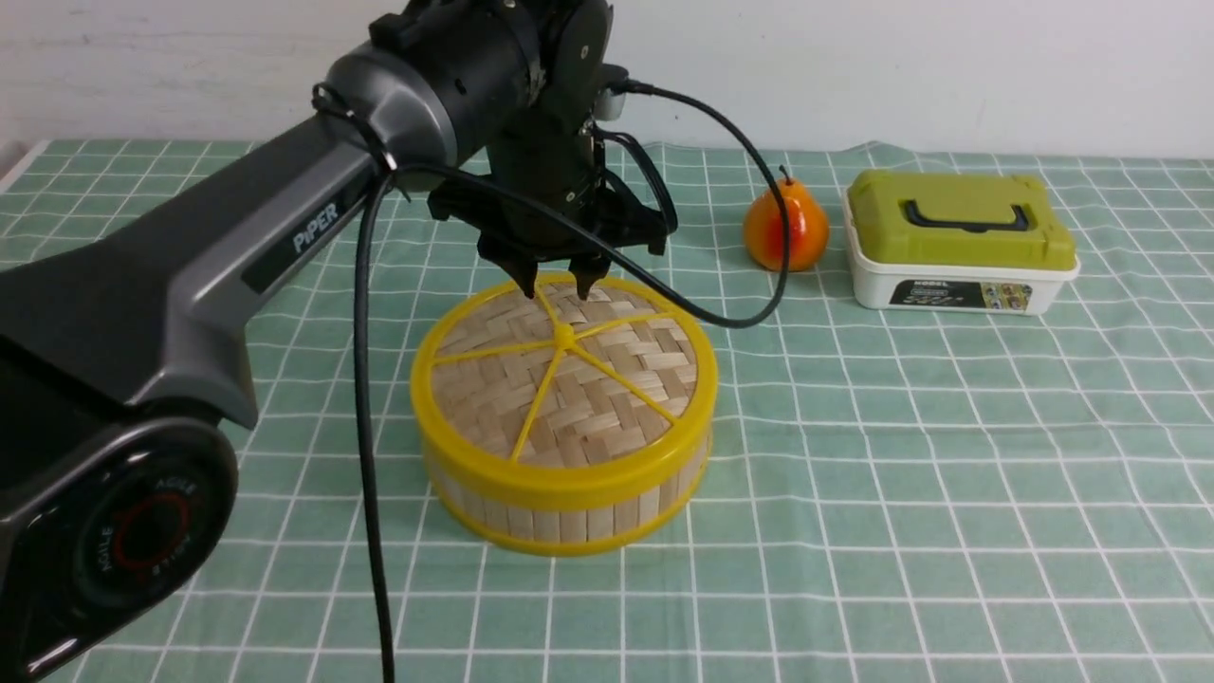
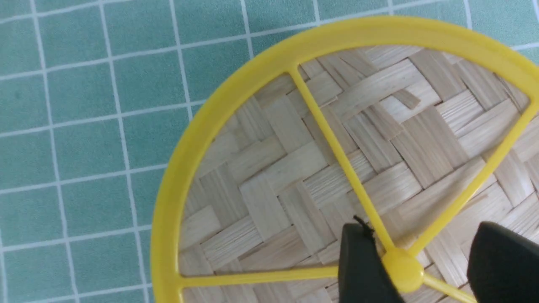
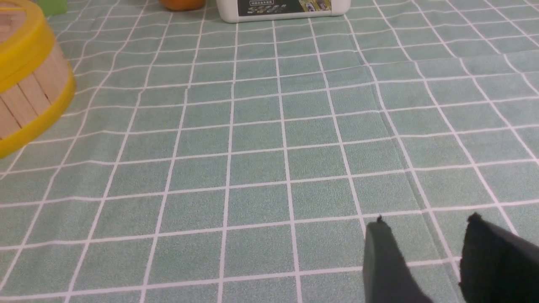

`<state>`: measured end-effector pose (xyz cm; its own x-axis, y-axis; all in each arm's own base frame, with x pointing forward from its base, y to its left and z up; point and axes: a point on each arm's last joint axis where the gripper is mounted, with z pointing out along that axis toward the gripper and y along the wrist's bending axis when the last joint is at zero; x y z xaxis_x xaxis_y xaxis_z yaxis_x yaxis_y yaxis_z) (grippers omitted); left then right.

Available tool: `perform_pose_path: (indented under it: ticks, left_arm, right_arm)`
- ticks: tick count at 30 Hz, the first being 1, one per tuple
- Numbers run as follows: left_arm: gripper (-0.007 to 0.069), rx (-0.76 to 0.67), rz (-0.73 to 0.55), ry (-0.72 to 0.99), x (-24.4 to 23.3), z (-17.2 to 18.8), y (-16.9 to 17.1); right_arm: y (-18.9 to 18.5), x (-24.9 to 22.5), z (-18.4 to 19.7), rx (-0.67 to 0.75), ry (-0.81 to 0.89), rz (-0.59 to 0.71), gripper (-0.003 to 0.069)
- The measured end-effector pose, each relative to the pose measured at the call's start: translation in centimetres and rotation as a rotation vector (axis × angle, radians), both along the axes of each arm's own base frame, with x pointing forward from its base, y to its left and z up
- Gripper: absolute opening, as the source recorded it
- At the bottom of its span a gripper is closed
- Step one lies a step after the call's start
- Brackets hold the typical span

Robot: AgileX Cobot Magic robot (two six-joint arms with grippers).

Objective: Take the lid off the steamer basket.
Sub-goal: Use the left arm to lift the lid of the steamer

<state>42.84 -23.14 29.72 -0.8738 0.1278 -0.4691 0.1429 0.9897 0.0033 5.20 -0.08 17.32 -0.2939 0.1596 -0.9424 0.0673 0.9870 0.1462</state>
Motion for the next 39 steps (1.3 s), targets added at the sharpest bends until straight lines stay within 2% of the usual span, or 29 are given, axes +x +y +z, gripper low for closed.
perform_pose_path:
  ticks: [12,21,31,35,39]
  left_arm:
    - [0.0354,-0.026,-0.002,0.086,0.6,-3.3,-1.0]
    - [0.0354,-0.027,-0.003,0.083,0.6,-3.2,-1.0]
    - [0.0354,-0.074,-0.002,0.039,-0.4,0.1,-0.6]
    - [0.0354,-0.113,0.010,0.089,-0.7,-0.7,-0.9]
    - [0.0354,-0.092,0.015,0.111,-0.8,-1.5,-0.8]
  right_arm:
    - [0.0,0.0,0.0,0.000,0.000,0.000,0.0241]
    - [0.0,0.0,0.0,0.000,0.000,0.000,0.0241]
    - [0.0,0.0,0.0,0.000,0.000,0.000,0.0241]
    - [0.0,0.0,0.0,0.000,0.000,0.000,0.0241]
    - [0.0,0.0,0.0,0.000,0.000,0.000,0.0241]
